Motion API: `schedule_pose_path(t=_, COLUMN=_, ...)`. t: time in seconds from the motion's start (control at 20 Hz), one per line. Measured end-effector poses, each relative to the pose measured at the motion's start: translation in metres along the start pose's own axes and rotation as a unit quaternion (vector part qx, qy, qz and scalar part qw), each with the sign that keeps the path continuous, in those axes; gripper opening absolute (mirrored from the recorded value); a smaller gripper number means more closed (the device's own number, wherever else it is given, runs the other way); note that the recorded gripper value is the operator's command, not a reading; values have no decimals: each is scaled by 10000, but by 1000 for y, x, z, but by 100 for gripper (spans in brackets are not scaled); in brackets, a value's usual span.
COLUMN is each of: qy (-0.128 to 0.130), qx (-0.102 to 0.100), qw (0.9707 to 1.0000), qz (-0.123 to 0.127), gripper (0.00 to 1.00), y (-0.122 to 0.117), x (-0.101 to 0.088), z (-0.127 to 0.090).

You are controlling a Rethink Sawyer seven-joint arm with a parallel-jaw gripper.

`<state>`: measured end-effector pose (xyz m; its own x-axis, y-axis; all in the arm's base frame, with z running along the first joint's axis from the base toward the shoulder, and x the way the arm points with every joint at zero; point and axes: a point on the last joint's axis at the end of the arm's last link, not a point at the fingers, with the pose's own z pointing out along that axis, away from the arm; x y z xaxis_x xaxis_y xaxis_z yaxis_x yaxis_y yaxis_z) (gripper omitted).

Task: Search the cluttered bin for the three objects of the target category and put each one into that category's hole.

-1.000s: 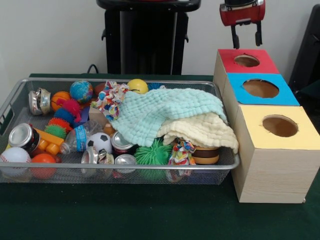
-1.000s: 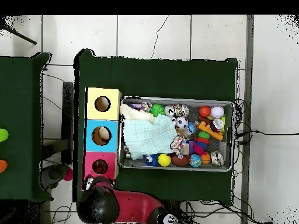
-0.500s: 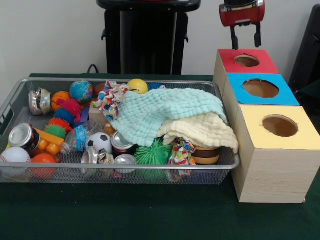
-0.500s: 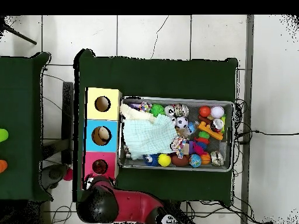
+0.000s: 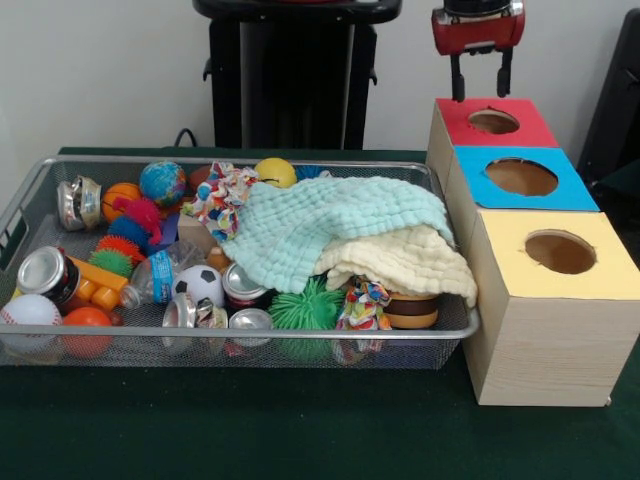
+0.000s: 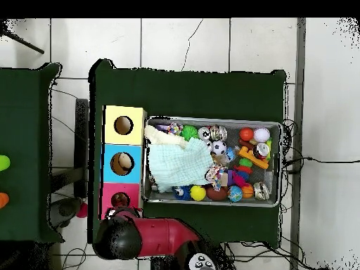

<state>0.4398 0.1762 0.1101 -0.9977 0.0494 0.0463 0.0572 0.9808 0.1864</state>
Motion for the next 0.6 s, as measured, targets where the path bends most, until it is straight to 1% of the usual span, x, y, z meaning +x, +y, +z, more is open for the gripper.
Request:
schedule_pose_path(t=0.15, qy=-17, qx=90, qw=9998, qz=-148, gripper=100, y=-9, x=-13, z=-4)
schedule_pose_path(t=0.3, qy=-133, qx=149, qw=9995, qz=-259, gripper=100, y=-18, x=-26, z=-7)
schedule_pose_path(t=0.35, qy=-242, qx=191, qw=9990, qz=-330, gripper=100, y=-25, x=-36, z=-8)
schedule_pose_path(t=0.4, qy=-294, qx=218, qw=9986, qz=-369, gripper=100, y=-28, x=-41, z=-9)
schedule_pose_path(t=0.45, qy=-314, qx=228, qw=9985, qz=-386, gripper=100, y=-30, x=-43, z=-9)
schedule_pose_path(t=0.6, qy=-454, qx=307, qw=9971, qz=-533, gripper=100, y=-40, x=-57, z=-8)
